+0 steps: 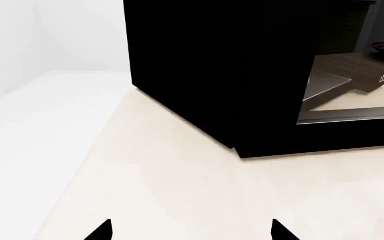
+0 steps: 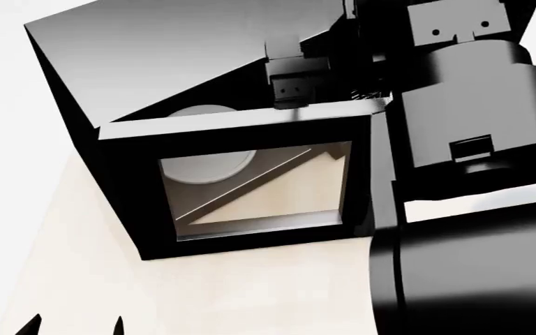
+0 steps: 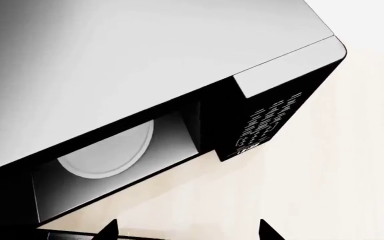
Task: Open the microwave.
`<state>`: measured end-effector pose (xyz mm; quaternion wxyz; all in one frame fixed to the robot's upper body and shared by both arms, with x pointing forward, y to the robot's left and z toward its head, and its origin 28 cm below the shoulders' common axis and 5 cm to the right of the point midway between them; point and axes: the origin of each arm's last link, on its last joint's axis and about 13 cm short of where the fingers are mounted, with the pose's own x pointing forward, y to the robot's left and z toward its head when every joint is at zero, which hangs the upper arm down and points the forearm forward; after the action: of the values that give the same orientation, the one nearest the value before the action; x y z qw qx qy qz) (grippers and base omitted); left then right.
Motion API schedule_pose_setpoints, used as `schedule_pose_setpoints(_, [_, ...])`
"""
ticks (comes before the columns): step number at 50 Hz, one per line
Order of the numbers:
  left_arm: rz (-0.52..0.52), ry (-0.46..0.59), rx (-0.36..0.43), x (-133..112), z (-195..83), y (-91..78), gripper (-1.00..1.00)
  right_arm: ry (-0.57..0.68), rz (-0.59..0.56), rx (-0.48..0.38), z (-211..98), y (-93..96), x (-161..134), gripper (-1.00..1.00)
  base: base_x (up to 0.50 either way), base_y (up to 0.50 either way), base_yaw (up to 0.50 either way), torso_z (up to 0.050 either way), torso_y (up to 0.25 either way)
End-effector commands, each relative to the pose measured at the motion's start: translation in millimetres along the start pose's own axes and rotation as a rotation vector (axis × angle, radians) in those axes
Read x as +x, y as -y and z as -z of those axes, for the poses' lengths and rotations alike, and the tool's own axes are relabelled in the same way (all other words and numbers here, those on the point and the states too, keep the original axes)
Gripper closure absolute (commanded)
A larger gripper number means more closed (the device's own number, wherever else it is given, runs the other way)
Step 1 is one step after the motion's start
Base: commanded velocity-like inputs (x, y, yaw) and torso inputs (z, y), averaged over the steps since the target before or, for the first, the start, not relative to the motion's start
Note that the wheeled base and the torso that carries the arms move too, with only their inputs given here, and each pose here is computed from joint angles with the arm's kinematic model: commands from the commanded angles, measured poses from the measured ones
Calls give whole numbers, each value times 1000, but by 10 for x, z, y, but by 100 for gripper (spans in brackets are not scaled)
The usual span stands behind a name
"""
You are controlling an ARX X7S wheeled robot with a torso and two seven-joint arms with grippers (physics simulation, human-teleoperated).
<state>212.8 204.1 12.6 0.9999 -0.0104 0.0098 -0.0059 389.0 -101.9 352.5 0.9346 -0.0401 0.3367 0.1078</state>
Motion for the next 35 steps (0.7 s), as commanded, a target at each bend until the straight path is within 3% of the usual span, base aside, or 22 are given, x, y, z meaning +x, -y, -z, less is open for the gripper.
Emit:
schedule_pose_setpoints(1, [0,0,0,2,0,2,-100,-17,-2,13,69,23,81,-100,0,0,0,0,0])
schedule_pose_setpoints(35, [0,-2,0,-1,3,0,-100,-53,-23,10,120,18,105,-100,0,0,0,0,0])
